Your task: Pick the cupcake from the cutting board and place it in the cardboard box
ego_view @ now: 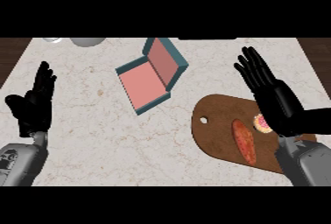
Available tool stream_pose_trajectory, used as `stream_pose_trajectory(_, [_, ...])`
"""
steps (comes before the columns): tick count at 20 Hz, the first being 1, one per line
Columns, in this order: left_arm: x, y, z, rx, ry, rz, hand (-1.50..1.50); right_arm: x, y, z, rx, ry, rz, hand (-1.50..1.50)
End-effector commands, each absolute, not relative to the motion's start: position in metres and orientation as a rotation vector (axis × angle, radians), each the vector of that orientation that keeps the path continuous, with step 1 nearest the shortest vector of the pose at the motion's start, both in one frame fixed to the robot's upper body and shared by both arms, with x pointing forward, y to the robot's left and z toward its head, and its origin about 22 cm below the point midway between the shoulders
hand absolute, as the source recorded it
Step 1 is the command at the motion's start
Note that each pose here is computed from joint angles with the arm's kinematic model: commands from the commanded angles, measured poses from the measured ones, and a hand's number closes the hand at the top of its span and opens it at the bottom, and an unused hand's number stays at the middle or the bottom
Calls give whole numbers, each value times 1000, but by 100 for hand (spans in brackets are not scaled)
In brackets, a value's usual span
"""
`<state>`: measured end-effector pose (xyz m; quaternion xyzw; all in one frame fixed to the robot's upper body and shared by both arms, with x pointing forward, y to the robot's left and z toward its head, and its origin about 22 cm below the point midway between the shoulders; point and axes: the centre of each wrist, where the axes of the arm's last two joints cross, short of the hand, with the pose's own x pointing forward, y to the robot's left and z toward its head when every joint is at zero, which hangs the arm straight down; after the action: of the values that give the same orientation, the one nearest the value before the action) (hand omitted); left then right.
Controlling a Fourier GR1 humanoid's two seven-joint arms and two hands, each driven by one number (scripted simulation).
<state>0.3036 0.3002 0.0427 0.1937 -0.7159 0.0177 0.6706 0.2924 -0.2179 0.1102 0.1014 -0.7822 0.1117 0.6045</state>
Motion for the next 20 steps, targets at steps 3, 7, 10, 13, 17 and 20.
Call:
stream_pose_trajectory(3, [275, 295, 31, 439, -1565, -89, 0, 317, -240, 116, 251, -1894, 312, -150])
stream_pose_trajectory(7, [271, 298, 12, 439, -1489, -140, 0, 324, -303, 152, -419, -1786, 734, -150])
stream_pose_trajectory(10, [264, 293, 11, 380, -1463, -196, 0, 325, -287, 80, -409, -1820, 254, -150])
stream_pose_trajectory(13, [247, 280, 9, 369, -1446, -200, 0, 319, -301, 51, -328, -1871, 168, -150])
stream_pose_trajectory(17, [246, 295, 16, 389, -1452, -217, 0, 327, -340, 85, -392, -1854, 486, -150])
stream_pose_trajectory(20, [245, 295, 18, 369, -1459, -202, 0, 316, -347, 92, -524, -1724, 772, -150])
